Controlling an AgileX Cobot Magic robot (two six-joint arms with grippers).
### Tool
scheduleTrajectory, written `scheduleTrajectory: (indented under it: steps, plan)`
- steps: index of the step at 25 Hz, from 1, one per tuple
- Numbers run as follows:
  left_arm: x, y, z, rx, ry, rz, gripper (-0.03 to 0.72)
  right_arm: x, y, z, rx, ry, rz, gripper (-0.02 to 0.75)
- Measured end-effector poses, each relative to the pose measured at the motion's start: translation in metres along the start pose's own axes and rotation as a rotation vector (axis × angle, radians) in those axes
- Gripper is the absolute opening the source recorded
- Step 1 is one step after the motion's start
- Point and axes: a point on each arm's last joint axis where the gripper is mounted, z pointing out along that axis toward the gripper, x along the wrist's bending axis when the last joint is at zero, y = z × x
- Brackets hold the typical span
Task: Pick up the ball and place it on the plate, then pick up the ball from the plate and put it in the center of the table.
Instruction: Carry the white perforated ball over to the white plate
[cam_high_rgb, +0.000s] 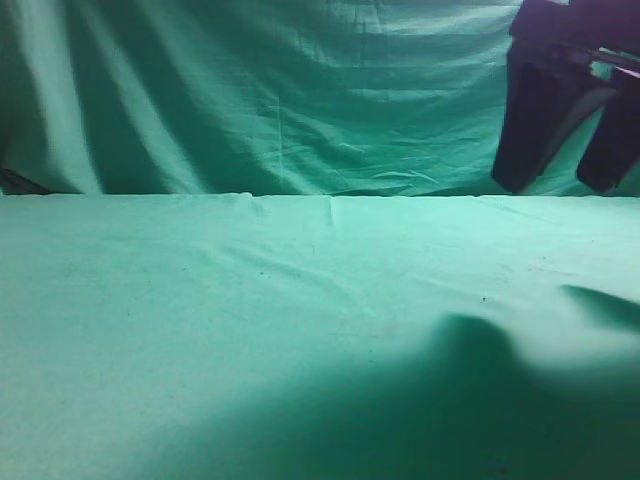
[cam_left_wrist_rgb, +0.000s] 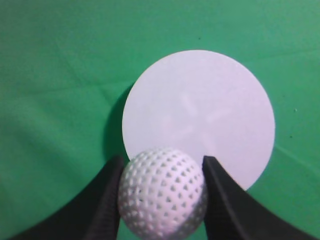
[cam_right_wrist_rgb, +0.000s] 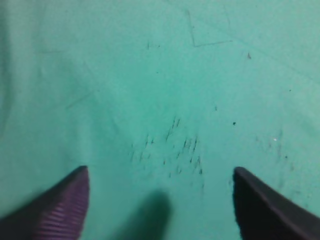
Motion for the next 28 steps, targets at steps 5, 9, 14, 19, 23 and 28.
scheduleTrajectory:
  steps: [5,9,14,19,23,28]
  plan:
    - [0.002,0.001,0.011,-0.01,0.004,0.015,0.302,0.0,0.0,0.0,-0.002,0.003,0.004,0.645]
    - [0.001,0.003,0.013,-0.029,0.006,0.007,0.302,0.001,0.001,0.0,-0.007,0.012,0.024,0.645]
    - [0.003,0.005,0.013,-0.054,0.024,0.001,0.533,0.002,0.001,0.0,-0.005,0.026,0.045,0.645]
    - [0.004,0.008,0.012,-0.087,0.044,-0.008,0.529,0.003,0.0,0.0,0.005,0.038,0.053,0.645]
    - [0.003,0.01,0.009,-0.113,0.028,-0.066,0.554,0.006,-0.002,0.0,0.026,0.062,0.049,0.645]
    - [-0.001,0.013,-0.008,-0.136,0.005,-0.083,0.554,0.037,-0.003,0.002,0.066,0.178,-0.095,0.645]
